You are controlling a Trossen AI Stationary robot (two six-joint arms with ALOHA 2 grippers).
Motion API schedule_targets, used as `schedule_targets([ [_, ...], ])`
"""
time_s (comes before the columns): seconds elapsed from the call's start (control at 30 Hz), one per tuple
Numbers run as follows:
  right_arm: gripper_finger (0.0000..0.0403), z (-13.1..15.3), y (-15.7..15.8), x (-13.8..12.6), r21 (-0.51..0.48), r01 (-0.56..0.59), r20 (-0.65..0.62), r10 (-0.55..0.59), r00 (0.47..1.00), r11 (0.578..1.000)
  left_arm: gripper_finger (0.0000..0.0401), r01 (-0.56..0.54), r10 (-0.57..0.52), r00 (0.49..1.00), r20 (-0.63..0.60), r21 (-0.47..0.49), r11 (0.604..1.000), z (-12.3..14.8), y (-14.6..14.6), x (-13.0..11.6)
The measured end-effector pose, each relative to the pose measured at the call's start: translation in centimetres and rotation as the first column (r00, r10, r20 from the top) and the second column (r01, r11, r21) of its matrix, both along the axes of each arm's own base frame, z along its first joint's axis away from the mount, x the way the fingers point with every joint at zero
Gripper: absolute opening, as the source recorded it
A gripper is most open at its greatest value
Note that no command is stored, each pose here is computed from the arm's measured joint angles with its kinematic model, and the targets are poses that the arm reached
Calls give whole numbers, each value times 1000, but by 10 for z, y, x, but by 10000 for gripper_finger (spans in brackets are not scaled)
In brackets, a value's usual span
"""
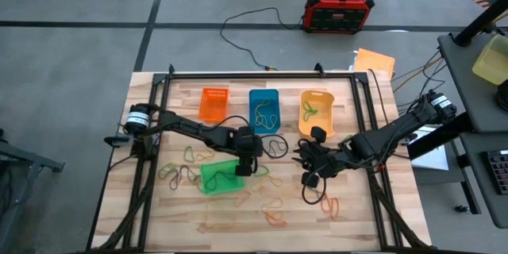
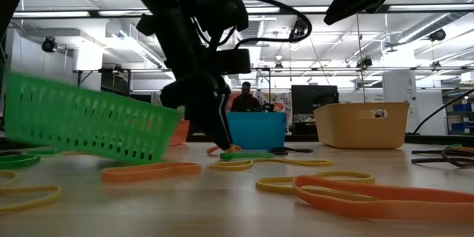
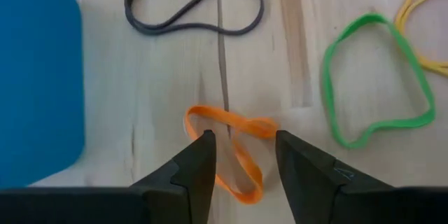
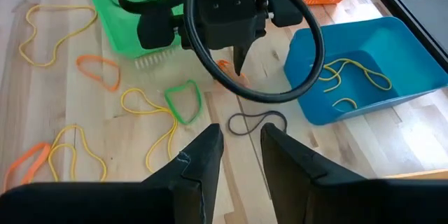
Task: Sort rubber bands into baskets
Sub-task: Adjust the green bin
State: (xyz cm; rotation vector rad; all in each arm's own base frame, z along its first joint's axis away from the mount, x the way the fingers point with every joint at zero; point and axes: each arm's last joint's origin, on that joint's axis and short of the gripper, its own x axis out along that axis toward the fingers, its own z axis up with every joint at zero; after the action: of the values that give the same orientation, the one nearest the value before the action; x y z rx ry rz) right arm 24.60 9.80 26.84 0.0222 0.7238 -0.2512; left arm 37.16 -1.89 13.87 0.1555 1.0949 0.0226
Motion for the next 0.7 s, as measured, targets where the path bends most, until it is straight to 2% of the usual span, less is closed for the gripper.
schedule_targets([
  [0.2,96,0,0,0,0,0,0,0,1000,1000,118,2,-2,1000,-8,1,1000,1,0,-1],
  [0.7,91,0,0,0,0,0,-1,0,1000,1000,116,22,-22,1000,-7,16,1000,2,3,-1],
])
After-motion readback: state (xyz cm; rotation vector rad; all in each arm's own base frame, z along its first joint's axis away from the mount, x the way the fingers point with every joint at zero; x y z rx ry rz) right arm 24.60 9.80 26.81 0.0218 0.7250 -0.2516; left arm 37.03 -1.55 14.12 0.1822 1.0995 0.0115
